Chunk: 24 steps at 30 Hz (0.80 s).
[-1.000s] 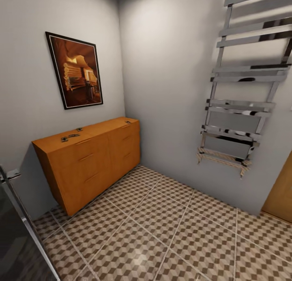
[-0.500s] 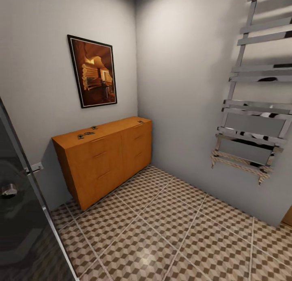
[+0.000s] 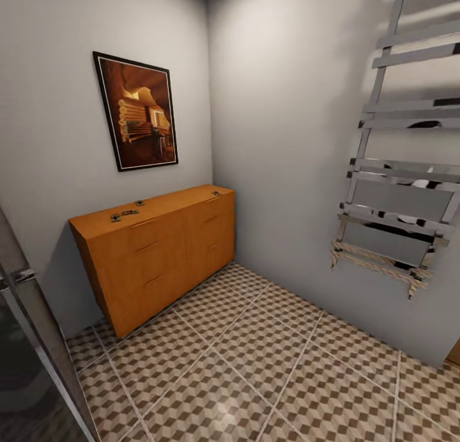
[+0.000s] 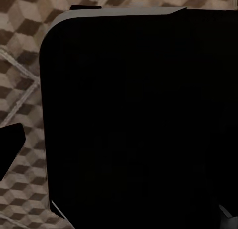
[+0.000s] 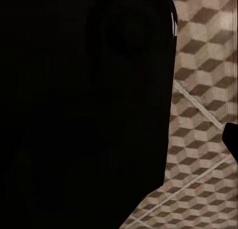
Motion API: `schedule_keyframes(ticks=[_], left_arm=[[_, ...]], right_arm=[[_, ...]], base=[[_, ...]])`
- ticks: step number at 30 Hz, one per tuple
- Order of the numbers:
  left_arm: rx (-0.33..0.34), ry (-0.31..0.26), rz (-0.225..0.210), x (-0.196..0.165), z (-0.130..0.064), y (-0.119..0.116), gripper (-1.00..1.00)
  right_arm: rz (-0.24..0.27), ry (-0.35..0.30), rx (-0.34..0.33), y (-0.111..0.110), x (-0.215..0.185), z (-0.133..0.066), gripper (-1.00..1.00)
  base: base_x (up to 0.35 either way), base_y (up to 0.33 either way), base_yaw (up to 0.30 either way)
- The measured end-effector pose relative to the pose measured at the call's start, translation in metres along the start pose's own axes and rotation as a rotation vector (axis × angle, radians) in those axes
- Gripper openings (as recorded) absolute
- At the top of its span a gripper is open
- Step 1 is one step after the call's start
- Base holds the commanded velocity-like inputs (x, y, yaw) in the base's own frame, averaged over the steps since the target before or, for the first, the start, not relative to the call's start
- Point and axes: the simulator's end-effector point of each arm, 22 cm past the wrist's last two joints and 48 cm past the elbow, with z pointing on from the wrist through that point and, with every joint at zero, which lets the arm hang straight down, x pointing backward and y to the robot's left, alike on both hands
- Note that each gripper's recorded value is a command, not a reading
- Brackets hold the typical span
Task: Take the four mousetraps from the cabinet in the bathroom and place them on the bathroom floor. Make sure all four end up on the same floor surface, and ensure that at least two of them are either under or directly next to the same bathroom sink.
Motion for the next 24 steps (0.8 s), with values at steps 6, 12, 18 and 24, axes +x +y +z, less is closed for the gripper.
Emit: schedule_keyframes(ticks=[6,12,18,24], left_arm=[[0.0,0.0,0.0,0.0,0.0,0.0,1.0],[0.0,0.0,0.0,0.0,0.0,0.0,1.0],[0.0,0.0,0.0,0.0,0.0,0.0,1.0],[0.0,0.0,0.0,0.0,0.0,0.0,1.0]], right_arm=[[0.0,0.0,0.0,0.0,0.0002,0.0,1.0],[0.001,0.0,0.0,0.0,0.0001,0.0,1.0],[0.001,0.001,0.0,0.0,0.0001,0.0,1.0],[0.002,0.001,0.0,0.0,0.0003,0.0,1.0]], base=[[0.199,-0.207,0.001],[0.202,-0.209,0.0],[0.206,-0.208,0.0],[0.21,-0.189,0.0]])
